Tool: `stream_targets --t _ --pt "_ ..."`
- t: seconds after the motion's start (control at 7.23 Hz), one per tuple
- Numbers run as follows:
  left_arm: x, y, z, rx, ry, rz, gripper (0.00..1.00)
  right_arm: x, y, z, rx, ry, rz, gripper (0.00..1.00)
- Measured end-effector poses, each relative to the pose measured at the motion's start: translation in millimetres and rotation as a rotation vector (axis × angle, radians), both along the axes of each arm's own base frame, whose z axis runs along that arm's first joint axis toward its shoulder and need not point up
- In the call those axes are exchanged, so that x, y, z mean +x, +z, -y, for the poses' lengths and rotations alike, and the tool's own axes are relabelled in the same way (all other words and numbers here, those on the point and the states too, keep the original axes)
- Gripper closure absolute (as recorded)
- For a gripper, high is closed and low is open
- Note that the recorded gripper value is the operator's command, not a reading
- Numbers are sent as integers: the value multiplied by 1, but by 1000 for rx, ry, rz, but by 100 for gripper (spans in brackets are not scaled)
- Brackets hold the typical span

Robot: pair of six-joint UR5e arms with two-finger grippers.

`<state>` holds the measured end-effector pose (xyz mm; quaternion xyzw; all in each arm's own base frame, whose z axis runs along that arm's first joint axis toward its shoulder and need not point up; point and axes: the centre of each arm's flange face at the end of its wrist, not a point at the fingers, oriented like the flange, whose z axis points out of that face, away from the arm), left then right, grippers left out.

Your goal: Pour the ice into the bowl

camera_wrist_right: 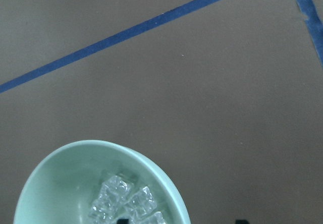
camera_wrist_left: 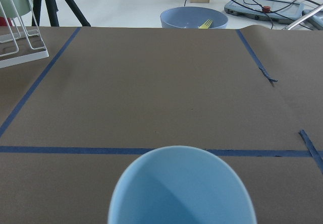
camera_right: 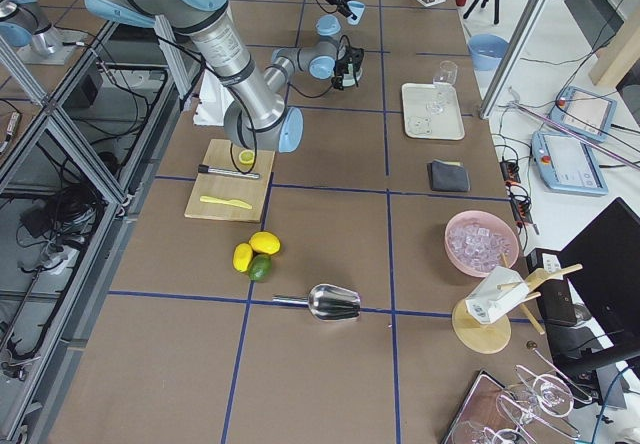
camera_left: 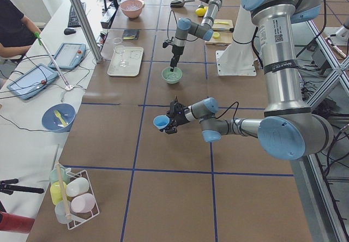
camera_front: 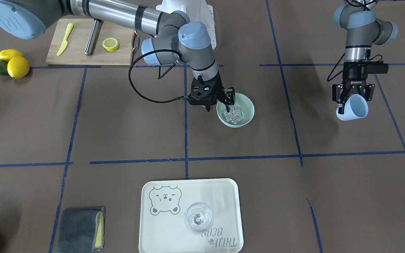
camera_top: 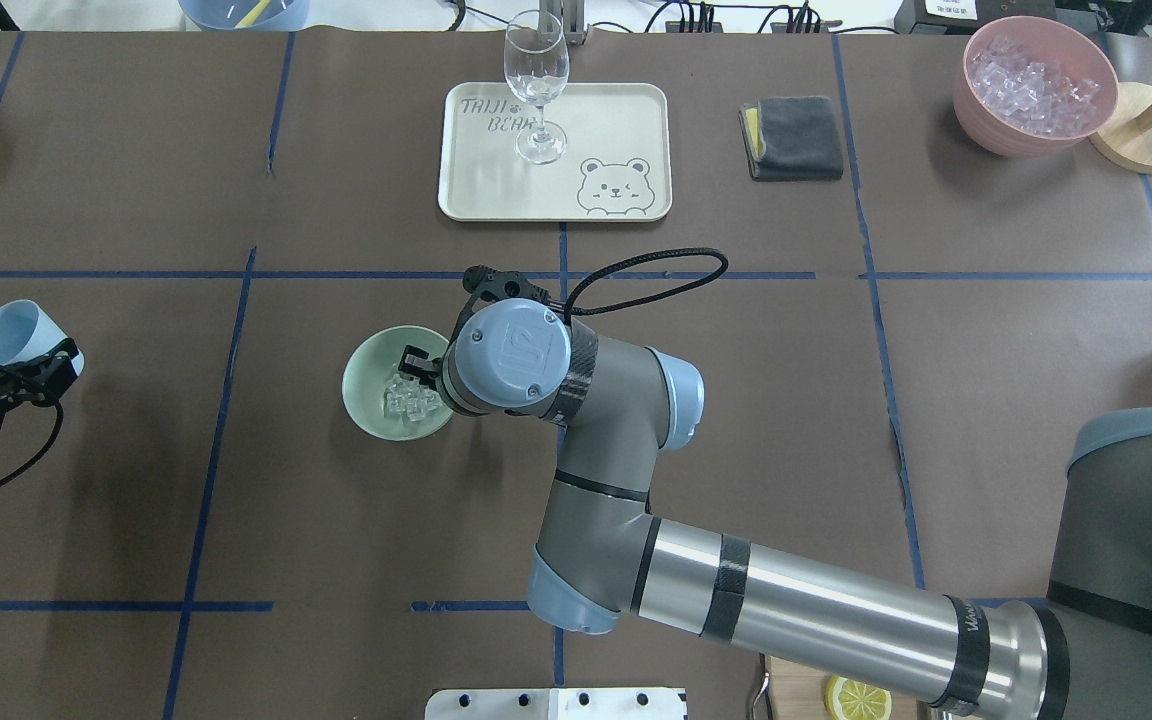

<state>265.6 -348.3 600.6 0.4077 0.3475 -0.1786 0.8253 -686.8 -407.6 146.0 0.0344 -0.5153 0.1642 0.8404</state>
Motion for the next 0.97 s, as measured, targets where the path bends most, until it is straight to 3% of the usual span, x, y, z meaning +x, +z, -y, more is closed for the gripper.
stream_targets --t 0.42,0.97 --pt "-4 3 0 6 -19 11 100 -3 0 -4 4 -9 -1 100" --pt "-8 11 1 44 -127 41 100 22 -19 11 22 4 42 100"
